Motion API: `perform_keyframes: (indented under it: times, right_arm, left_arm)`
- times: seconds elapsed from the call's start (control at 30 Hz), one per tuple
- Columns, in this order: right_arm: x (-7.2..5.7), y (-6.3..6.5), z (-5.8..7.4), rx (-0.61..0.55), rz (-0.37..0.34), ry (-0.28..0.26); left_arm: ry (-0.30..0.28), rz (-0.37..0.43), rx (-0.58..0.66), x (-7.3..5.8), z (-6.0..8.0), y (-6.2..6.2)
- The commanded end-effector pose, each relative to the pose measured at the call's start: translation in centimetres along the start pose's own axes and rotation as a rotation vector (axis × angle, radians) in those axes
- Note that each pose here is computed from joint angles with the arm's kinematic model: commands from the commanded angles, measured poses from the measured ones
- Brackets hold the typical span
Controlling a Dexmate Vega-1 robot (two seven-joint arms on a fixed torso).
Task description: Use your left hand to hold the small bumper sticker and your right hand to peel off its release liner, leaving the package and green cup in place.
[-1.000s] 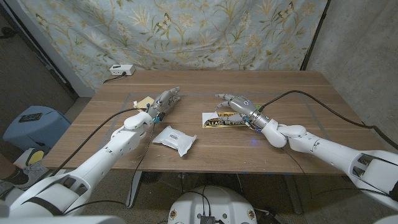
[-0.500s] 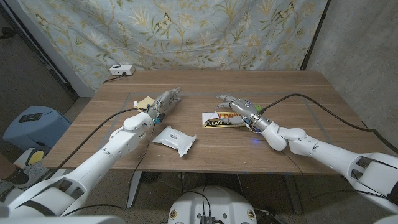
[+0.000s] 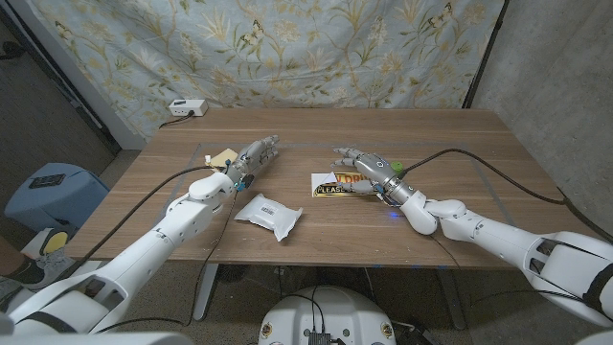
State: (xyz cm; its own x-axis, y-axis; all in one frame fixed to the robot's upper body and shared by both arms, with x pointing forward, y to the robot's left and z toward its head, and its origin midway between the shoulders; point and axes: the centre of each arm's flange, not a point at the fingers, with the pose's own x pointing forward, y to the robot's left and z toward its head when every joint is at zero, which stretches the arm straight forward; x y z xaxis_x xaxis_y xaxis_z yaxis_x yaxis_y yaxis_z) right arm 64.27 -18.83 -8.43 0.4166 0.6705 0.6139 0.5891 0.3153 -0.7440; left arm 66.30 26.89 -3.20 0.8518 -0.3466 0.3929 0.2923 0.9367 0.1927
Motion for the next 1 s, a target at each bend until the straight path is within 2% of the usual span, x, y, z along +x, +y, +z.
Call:
perform_keyframes:
  times: [0.03,0.4,1.0]
  right_arm:
    - [0.2,0.8,-0.2,0.014,-0.005,0.019]
    - [0.9,0.8,-0.1,0.017,-0.001,0.004]
    - [1.4,-0.1,0.5,0.001,0.008,-0.032]
  left_arm:
    - [0.005,-0.018,0.005,0.6,0.1,-0.1]
    - [0.008,-0.015,-0.005,0.7,-0.2,0.1]
    - [-0.001,-0.022,-0.033,1.4,-0.8,-0.4]
